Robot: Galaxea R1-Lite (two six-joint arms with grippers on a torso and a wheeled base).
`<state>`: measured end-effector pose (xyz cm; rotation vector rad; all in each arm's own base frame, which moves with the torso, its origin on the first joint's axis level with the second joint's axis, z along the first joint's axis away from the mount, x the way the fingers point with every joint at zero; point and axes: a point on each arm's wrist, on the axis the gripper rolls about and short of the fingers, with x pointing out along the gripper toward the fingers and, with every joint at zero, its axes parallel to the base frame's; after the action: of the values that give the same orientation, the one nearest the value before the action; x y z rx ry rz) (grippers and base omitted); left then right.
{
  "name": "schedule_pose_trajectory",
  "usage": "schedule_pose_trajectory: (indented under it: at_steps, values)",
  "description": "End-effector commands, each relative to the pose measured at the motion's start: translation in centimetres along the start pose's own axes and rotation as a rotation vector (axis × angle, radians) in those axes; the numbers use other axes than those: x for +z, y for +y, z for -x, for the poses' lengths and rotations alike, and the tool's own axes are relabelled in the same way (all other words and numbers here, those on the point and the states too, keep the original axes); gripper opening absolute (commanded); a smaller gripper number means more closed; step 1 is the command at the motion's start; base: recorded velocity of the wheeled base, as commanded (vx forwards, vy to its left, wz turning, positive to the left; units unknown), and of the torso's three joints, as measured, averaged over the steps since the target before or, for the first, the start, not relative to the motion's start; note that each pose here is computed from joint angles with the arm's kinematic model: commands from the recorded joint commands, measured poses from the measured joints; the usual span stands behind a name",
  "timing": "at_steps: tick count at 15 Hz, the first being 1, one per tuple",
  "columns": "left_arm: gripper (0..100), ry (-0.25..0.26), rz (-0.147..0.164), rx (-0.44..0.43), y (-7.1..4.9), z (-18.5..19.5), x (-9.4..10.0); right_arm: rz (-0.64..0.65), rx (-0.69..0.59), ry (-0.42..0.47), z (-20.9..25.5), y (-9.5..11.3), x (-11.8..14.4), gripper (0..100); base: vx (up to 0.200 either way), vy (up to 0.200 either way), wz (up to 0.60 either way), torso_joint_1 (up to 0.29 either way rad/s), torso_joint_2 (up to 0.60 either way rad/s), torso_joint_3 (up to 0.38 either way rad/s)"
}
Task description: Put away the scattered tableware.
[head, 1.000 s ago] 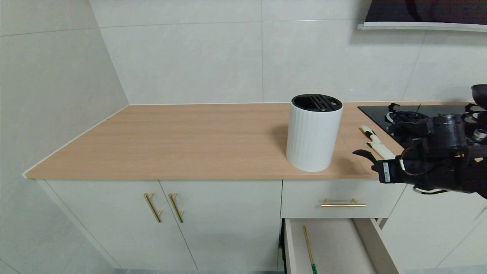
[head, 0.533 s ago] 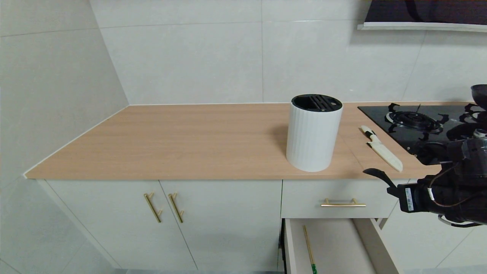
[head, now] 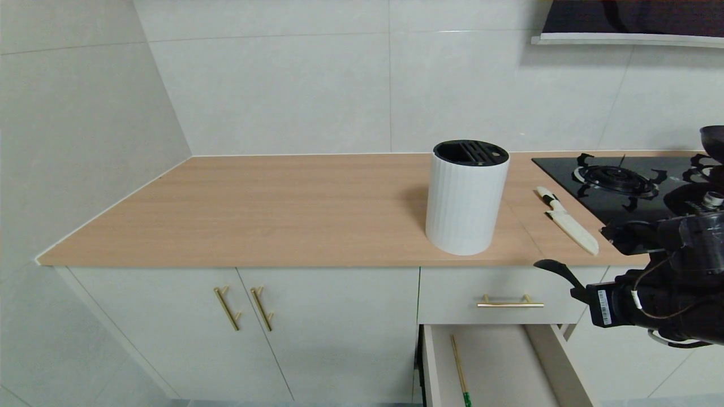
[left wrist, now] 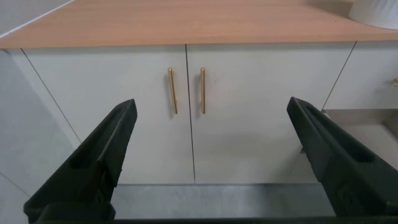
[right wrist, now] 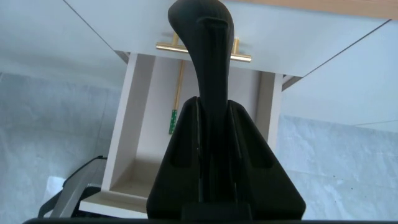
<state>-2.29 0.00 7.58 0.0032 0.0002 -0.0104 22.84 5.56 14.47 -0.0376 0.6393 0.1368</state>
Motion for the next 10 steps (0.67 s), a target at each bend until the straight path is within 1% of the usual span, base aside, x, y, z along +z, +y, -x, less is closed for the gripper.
schedule_pose_trajectory:
  at_steps: [1, 5, 10]
  values:
    - [100, 0.000, 0.000, 0.000, 0.00, 0.00, 0.00, 0.000, 0.000, 0.008, -0.21, 0.02, -0.09, 0, 0.000, 0.000, 0.00, 0.000, 0.00, 0.000]
    - [100, 0.000, 0.000, 0.000, 0.00, 0.00, 0.00, 0.002, 0.001, 0.016, -0.40, 0.07, -0.17, 0, 0.000, 0.000, 0.00, 0.000, 0.00, 0.000]
    - [100, 0.000, 0.000, 0.000, 0.00, 0.00, 0.00, 0.003, -0.002, 0.032, -0.83, 0.09, -0.35, 0, 0.000, 0.000, 0.00, -0.075, 0.18, 0.101]
